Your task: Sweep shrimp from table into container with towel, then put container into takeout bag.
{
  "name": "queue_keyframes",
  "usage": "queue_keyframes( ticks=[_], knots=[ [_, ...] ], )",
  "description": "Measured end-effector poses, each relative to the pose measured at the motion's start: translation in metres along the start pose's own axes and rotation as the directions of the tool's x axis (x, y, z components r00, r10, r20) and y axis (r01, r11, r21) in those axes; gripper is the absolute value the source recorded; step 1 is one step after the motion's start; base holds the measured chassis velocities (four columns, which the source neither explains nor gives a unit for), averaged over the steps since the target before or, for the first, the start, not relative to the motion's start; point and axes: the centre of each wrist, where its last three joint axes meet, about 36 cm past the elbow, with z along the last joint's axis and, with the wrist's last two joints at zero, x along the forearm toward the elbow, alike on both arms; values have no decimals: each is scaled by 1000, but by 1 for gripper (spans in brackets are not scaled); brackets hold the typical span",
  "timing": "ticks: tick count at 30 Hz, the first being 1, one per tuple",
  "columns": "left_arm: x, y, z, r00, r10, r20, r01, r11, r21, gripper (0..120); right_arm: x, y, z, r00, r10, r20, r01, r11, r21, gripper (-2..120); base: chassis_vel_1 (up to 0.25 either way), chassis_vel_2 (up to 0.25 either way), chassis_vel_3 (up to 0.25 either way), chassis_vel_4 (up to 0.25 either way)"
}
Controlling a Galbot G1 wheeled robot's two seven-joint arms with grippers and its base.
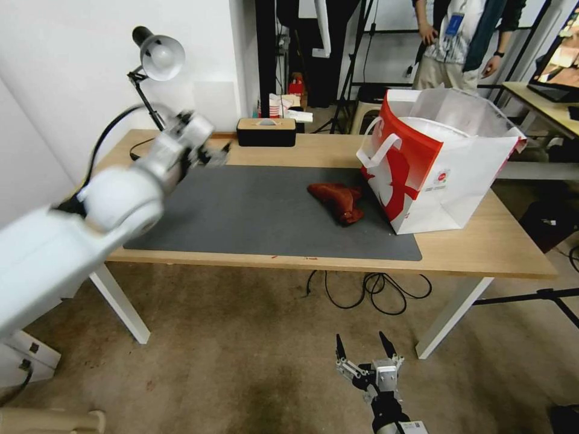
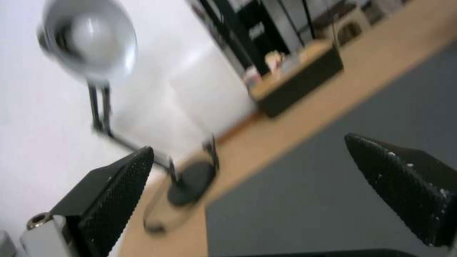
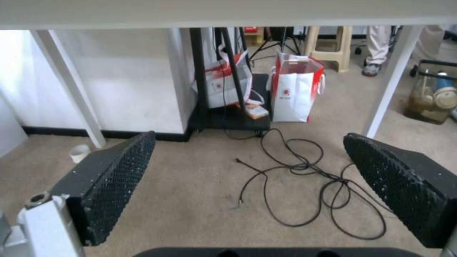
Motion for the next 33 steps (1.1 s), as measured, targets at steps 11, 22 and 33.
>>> queue_keyframes(
  ticks=[11, 22, 33],
  knots=[
    [85, -33, 74, 994, -73, -82, 77, 996, 52, 100, -4, 0, -6, 998, -6, 59, 5, 1000, 25, 100, 0, 0, 0, 0],
    [154, -76, 150, 992, -42, -122, 50, 997, 63, 100, -14, -36, -26, 971, -8, 241, -31, 987, 159, 100, 0, 0, 0, 0],
    [189, -135, 167, 998, -8, -69, 26, 965, 260, 100, 10, -78, -61, 942, 80, 326, -139, 977, 162, 100, 0, 0, 0, 0]
  ],
)
